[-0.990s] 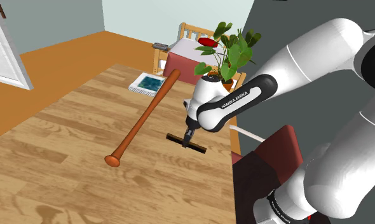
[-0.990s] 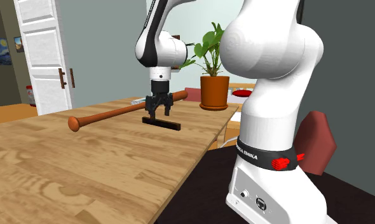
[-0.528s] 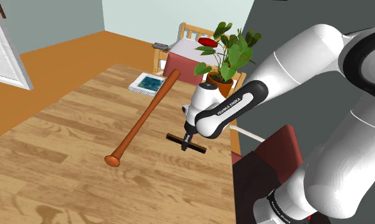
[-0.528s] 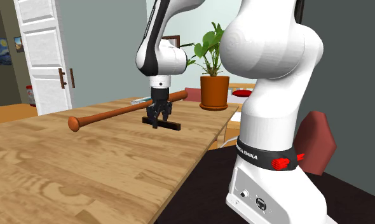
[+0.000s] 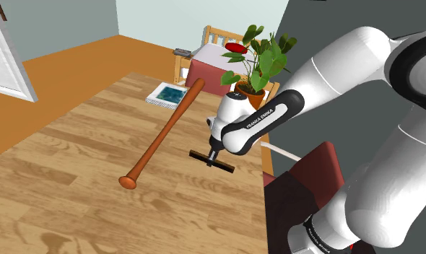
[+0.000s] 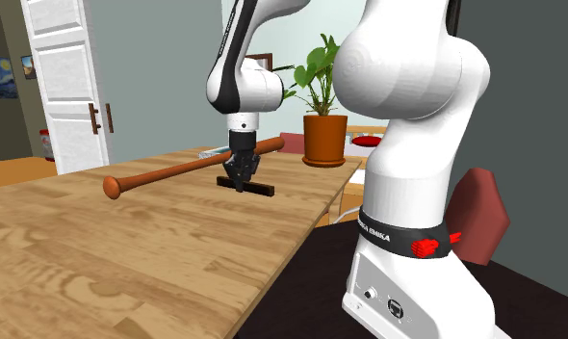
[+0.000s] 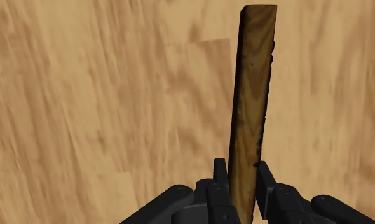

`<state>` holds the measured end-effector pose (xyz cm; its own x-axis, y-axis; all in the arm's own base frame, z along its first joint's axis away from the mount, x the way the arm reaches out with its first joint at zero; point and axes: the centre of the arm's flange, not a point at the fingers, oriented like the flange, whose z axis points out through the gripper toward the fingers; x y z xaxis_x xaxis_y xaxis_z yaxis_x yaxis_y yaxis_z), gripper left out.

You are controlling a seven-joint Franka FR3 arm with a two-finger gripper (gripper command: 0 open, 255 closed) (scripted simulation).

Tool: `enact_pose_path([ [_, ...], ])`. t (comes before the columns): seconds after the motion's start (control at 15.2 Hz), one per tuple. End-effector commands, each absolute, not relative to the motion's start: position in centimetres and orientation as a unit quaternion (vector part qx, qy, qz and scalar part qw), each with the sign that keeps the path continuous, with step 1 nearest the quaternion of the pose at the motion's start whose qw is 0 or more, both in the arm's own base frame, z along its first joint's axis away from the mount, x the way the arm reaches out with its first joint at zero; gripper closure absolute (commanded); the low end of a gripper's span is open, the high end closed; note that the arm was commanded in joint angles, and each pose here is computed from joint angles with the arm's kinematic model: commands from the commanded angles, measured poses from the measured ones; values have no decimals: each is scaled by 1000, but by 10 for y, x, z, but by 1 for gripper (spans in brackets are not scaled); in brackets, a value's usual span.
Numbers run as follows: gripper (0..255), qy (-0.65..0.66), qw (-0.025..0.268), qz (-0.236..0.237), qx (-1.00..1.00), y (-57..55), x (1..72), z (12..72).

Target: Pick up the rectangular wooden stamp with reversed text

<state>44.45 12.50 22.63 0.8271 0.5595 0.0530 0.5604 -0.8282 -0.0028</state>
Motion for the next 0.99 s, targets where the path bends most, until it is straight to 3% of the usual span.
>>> enact_pose_path([
  [0.0, 255, -297, 10, -20, -955, 128, 439, 221],
  [0.92, 255, -297, 10, -20, -955, 128, 439, 295],
])
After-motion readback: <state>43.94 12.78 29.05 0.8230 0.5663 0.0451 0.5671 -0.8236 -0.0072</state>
